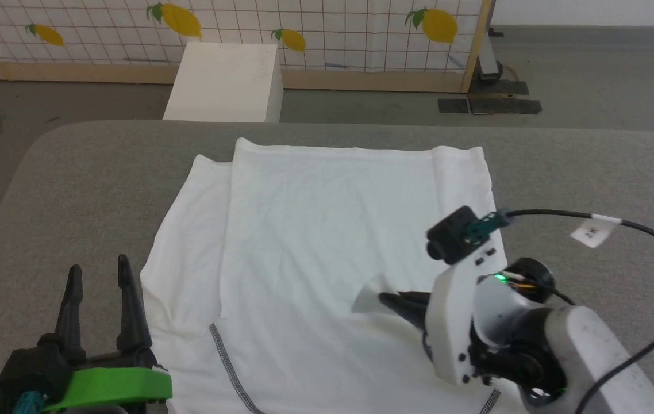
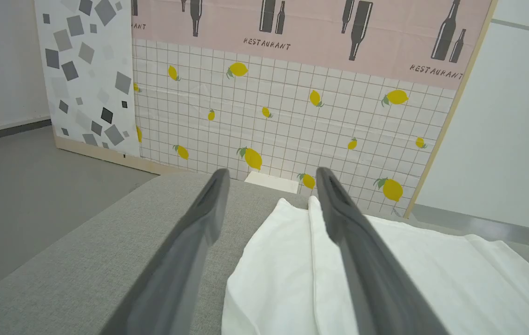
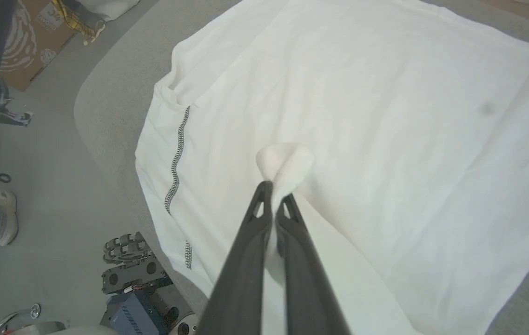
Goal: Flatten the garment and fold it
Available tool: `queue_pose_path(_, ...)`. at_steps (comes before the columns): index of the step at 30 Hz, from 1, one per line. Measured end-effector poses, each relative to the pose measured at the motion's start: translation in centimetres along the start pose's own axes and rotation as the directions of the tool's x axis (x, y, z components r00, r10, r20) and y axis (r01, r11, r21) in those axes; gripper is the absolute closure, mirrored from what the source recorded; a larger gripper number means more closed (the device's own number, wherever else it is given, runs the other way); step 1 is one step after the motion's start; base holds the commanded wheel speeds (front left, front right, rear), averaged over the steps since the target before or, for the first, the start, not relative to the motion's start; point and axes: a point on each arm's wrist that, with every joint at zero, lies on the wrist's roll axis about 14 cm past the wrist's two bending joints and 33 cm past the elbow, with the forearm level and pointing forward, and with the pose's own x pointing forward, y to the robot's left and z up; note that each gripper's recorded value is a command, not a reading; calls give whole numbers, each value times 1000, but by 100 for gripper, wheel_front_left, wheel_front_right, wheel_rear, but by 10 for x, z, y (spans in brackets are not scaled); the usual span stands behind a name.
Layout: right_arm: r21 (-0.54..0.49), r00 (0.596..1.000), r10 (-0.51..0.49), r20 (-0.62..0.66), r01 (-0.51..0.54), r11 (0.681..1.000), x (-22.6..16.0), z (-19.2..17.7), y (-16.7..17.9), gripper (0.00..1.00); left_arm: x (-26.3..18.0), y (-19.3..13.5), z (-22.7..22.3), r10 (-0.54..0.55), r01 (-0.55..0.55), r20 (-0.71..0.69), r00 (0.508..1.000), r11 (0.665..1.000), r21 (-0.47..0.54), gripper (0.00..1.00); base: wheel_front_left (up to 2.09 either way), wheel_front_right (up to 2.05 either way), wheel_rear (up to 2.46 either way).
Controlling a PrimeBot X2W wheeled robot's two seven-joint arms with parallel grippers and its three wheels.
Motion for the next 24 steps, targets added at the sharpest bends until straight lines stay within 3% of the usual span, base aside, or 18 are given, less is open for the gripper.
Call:
queue_pose_path(2,-20,995,96,-13,-96,995,29,6,30,100,-2,4,-4,12,-12,-14,1000,1000,5,0,0,0,0)
queue_pose_path(5,-30,988,150,-23,-151,988,49,9,47,100,-6,7,-8,23,-23,-31,999,1000,9,0,0,0,0)
queue_pose_path(14,-40,975,203,-92,-208,977,93,-6,62,100,-15,20,-19,68,-66,-75,995,998,24,0,0,0,0)
queue_pose_path(15,-42,974,204,-103,-209,977,97,-10,61,85,-16,21,-20,72,-70,-79,994,997,26,0,0,0,0)
queue_pose_path(16,-37,972,205,-114,-210,977,101,-14,61,0,-15,22,-21,75,-73,-81,994,997,28,0,0,0,0)
queue_pose_path(20,15,965,231,-126,-231,973,107,-25,63,0,-15,26,-26,86,-82,-98,991,996,37,0,0,0,0)
queue_pose_path(24,67,975,222,6,-222,973,101,9,50,0,-13,20,-30,67,-64,-106,992,997,32,0,0,0,0)
